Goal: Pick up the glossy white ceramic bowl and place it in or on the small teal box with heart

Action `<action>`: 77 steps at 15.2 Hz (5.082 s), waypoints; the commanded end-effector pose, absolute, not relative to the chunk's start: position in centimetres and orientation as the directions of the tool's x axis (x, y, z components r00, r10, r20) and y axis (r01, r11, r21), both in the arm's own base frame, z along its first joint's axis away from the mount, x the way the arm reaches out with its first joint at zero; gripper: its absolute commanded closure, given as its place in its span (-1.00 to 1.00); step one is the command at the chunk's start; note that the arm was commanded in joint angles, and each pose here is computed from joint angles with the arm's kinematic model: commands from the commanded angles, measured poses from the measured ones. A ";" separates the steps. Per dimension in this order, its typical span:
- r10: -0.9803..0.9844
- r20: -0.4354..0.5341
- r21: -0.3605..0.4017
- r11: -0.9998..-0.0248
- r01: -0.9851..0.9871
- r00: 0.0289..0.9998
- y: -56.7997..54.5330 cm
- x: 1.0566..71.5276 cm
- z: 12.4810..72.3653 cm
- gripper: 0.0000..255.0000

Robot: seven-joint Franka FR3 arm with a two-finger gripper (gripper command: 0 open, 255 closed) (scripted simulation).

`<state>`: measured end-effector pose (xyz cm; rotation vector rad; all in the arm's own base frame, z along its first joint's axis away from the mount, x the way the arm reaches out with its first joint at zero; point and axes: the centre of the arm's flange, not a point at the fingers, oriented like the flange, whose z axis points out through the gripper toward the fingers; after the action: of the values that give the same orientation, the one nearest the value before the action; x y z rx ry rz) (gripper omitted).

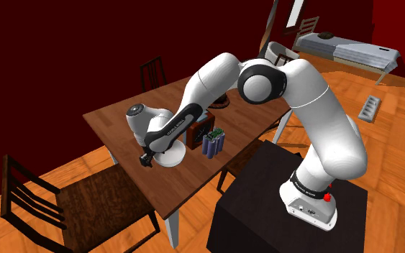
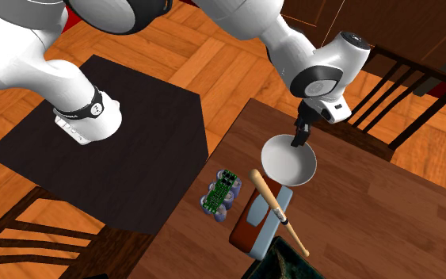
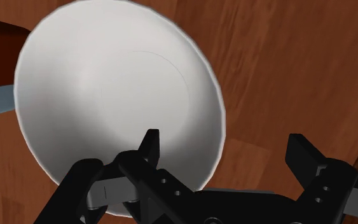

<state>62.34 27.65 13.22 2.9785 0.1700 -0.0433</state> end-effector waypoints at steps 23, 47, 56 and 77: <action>0.111 -0.038 0.155 -0.981 0.115 0.993 27.6 62.4 17.9 1.00; 0.111 -0.038 0.155 -0.981 0.115 0.993 27.6 62.4 30.3 1.00; 0.111 -0.038 0.155 -0.981 0.115 0.993 16.3 65.5 31.9 1.00; 0.111 -0.038 0.155 -0.981 0.115 0.993 -7.2 72.0 34.2 1.00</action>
<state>71.89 -7.00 34.70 2.9787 0.1684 -0.0436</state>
